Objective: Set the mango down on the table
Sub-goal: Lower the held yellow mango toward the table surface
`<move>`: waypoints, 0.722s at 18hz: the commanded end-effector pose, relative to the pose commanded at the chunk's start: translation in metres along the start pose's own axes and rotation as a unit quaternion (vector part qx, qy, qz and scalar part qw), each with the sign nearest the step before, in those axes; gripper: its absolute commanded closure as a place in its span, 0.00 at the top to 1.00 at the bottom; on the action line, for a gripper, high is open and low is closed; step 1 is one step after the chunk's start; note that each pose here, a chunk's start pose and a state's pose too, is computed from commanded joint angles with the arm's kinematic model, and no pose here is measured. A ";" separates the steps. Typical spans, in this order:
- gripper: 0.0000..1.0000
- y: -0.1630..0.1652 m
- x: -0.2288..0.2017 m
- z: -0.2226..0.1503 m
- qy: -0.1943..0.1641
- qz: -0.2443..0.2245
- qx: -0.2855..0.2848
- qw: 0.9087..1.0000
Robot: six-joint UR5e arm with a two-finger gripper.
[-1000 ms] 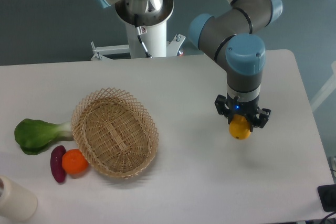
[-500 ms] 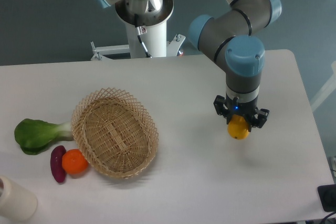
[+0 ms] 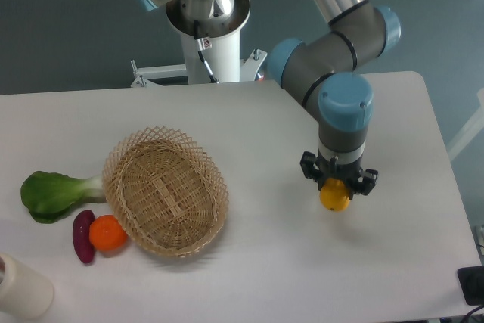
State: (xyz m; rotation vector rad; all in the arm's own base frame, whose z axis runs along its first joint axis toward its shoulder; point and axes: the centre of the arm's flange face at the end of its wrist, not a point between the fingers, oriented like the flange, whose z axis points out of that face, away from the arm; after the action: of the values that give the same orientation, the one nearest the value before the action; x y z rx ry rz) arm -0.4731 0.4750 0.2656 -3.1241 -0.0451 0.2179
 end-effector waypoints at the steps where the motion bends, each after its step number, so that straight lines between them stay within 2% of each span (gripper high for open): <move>1: 0.33 -0.004 0.001 0.003 0.001 0.001 -0.001 1.000; 12: 0.38 -0.006 0.001 0.035 0.015 0.009 -0.016 1.000; 13: 0.43 -0.006 0.000 0.035 0.014 0.008 -0.015 1.000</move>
State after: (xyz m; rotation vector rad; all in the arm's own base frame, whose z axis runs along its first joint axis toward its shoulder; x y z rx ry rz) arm -0.4778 0.4809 0.2310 -3.1587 -0.0220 0.1748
